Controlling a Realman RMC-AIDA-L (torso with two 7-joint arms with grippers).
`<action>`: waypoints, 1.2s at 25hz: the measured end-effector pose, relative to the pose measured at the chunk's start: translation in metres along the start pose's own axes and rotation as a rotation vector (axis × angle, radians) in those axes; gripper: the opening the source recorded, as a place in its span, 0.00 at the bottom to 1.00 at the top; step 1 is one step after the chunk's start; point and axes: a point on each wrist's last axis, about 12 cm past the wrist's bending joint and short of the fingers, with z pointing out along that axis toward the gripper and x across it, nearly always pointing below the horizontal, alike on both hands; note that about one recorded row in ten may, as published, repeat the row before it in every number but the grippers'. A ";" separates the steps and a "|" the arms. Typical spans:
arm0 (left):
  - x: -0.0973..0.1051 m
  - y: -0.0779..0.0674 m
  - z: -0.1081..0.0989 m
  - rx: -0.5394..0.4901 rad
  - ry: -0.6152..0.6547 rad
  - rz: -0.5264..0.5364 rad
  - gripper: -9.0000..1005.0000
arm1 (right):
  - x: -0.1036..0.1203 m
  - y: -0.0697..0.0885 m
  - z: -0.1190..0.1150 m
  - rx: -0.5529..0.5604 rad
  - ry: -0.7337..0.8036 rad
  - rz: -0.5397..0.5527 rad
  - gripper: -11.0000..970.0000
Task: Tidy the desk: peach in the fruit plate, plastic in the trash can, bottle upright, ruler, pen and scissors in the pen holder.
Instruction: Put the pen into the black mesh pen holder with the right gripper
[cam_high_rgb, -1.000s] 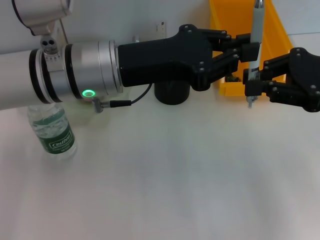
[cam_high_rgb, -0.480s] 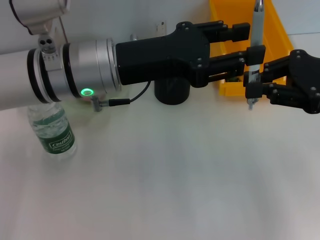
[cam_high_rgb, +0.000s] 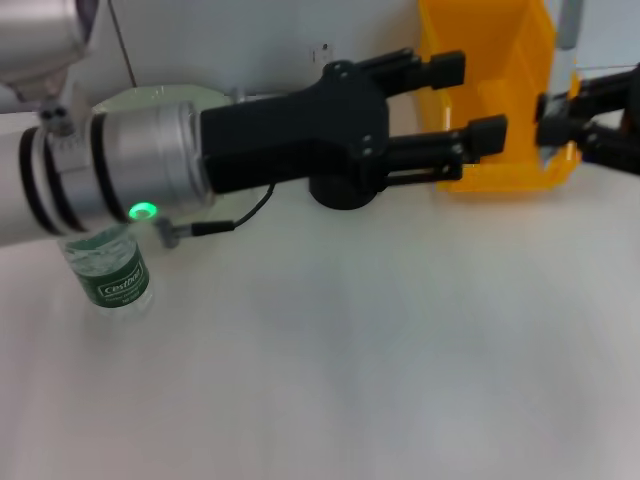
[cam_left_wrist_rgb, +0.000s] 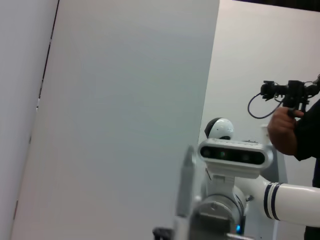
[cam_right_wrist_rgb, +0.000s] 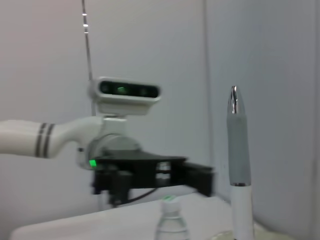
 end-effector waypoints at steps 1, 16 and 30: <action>0.000 0.000 0.000 0.000 0.000 0.000 0.81 | 0.000 0.000 0.000 0.000 0.000 0.000 0.19; 0.058 -0.030 -0.047 -0.070 0.161 0.057 0.80 | -0.027 -0.015 0.006 0.229 0.130 -0.297 0.19; 0.085 -0.035 -0.074 -0.172 0.176 0.126 0.80 | -0.043 -0.047 0.095 0.301 0.492 -0.772 0.19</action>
